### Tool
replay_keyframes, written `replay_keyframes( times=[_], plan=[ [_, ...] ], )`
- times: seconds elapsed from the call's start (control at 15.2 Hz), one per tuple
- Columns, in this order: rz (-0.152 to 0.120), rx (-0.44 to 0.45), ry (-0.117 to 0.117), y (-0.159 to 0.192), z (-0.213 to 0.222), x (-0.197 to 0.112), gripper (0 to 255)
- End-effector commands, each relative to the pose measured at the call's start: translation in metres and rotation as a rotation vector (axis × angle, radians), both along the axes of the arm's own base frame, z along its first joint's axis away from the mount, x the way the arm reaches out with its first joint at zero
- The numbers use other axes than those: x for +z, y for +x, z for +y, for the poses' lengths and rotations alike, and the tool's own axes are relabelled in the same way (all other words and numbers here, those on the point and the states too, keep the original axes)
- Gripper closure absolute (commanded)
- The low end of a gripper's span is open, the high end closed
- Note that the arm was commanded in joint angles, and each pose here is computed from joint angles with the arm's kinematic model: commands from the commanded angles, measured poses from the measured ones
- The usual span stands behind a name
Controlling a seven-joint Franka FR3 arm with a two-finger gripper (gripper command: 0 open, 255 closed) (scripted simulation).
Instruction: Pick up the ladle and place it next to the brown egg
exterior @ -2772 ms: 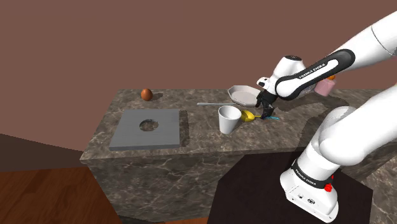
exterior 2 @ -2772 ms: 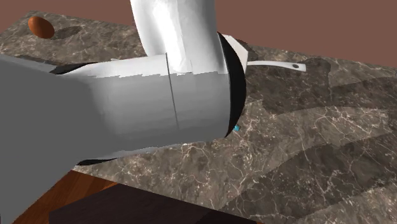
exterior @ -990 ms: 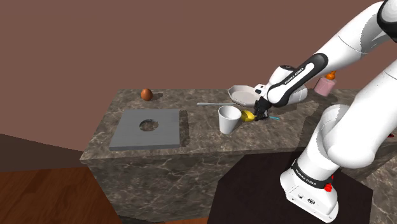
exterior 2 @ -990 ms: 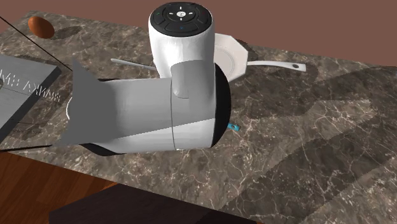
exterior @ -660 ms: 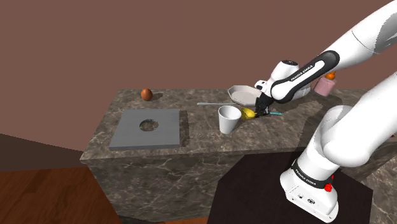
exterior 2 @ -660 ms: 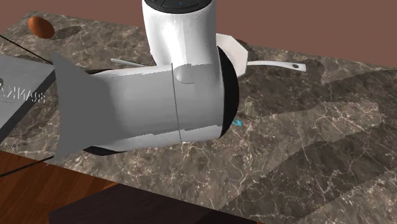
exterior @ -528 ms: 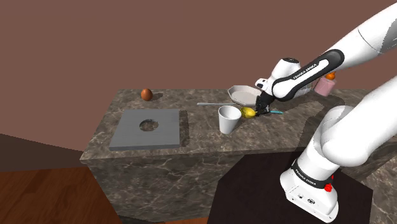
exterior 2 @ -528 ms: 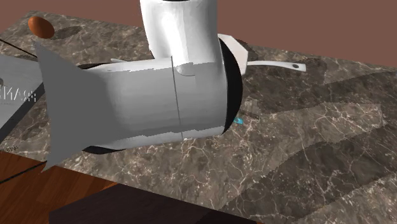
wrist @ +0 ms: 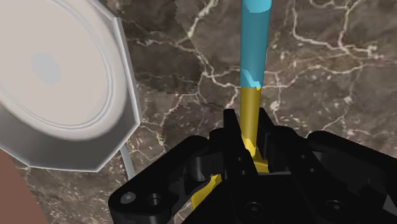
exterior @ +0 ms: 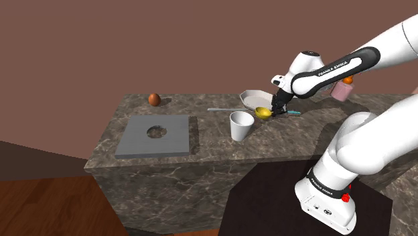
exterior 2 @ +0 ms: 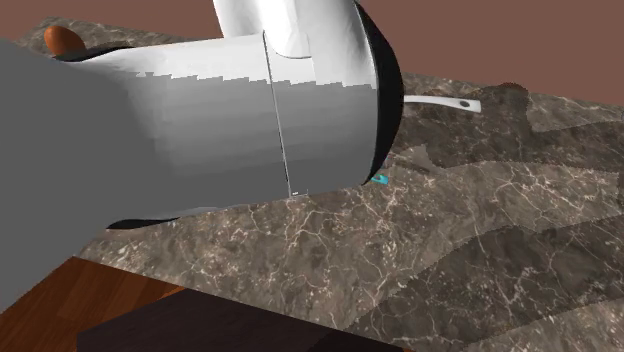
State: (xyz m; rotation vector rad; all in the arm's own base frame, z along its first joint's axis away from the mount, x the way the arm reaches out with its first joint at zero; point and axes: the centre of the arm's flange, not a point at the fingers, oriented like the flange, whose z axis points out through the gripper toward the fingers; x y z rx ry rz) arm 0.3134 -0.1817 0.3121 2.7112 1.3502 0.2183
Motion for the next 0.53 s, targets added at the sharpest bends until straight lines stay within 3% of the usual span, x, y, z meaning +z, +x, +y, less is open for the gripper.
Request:
replay_keyframes(
  times=[0.0, 0.46],
  plan=[
    [0.001, 0.000, 0.000, 0.000, 0.000, 0.012, 255],
    [0.001, 0.000, 0.000, 0.000, 0.000, 0.049, 255]
  ],
)
